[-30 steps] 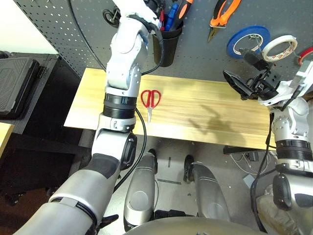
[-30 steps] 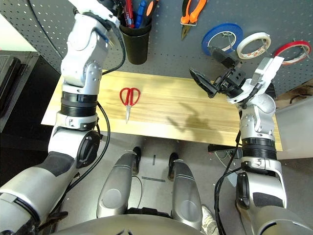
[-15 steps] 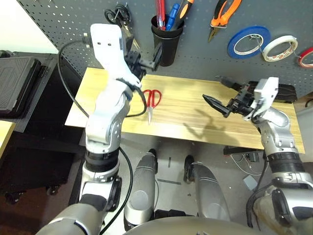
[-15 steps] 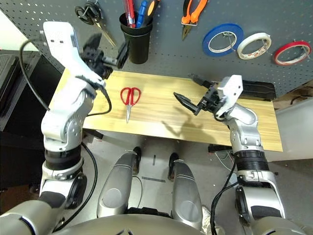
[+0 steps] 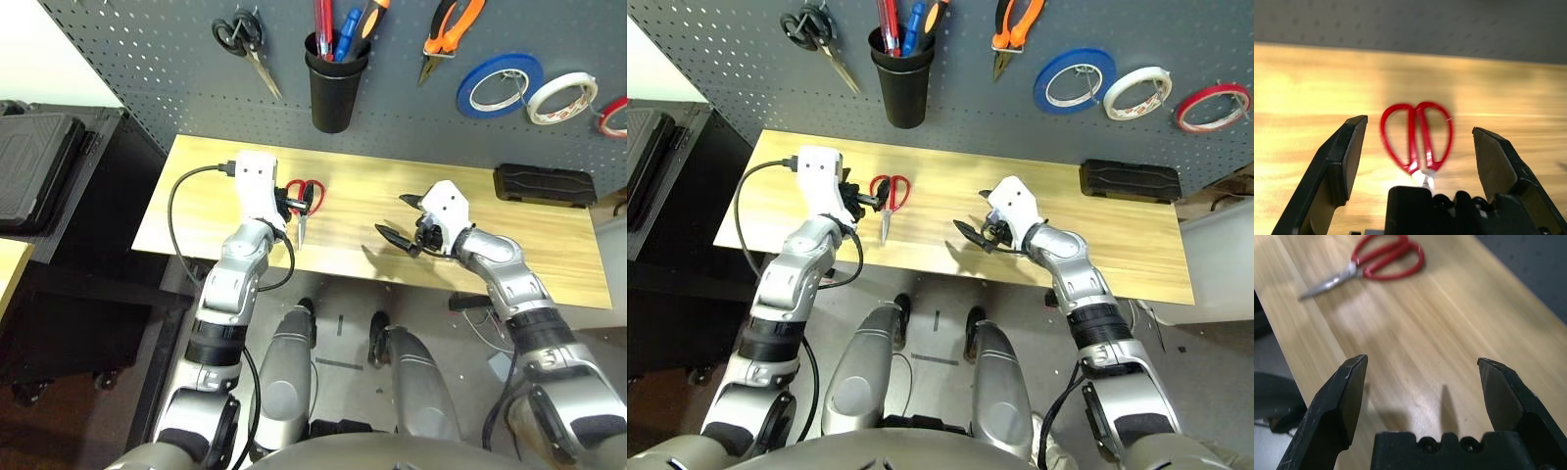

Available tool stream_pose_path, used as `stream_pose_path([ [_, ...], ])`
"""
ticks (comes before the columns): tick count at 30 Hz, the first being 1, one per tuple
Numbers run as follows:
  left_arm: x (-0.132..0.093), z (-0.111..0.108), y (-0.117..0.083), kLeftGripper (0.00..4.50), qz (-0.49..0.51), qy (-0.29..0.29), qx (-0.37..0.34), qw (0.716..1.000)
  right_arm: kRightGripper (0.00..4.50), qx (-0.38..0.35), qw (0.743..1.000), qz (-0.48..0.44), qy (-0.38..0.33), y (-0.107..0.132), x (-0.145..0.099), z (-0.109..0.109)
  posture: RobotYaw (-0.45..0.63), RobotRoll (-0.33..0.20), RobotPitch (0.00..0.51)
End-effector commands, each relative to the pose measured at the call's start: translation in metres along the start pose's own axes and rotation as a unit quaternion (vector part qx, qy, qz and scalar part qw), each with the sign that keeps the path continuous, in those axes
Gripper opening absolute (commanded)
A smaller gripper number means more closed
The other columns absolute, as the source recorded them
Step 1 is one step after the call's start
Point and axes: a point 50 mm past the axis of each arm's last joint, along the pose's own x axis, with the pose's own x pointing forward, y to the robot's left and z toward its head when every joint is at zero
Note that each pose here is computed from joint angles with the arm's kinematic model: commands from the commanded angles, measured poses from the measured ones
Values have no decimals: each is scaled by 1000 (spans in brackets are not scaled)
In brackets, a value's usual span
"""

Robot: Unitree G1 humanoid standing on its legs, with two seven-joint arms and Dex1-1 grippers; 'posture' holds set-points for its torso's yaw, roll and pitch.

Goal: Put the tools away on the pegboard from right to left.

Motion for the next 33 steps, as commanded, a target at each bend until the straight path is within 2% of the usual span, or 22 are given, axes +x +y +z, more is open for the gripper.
stream_pose_path([
  [1,13,-15,9,4478,23,26,5,999,4500,1,1000,2,28,6,7,-7,267,0,315],
  [9,34,-38,23,4478,61,78,-2,995,4500,-1,1000,7,23,15,15,6,245,0,319],
  [12,37,-52,22,4478,64,122,-3,991,4500,-4,1000,7,22,16,16,9,237,0,318],
  [21,38,-72,15,4478,61,177,-15,982,4500,-15,1000,16,3,19,13,28,228,0,311],
  [24,38,-76,13,3869,55,183,-15,982,4500,-20,1000,15,-3,14,10,33,223,0,297],
  [33,40,-69,8,457,54,154,-44,986,4500,-33,999,27,-26,1,0,39,242,0,287],
])
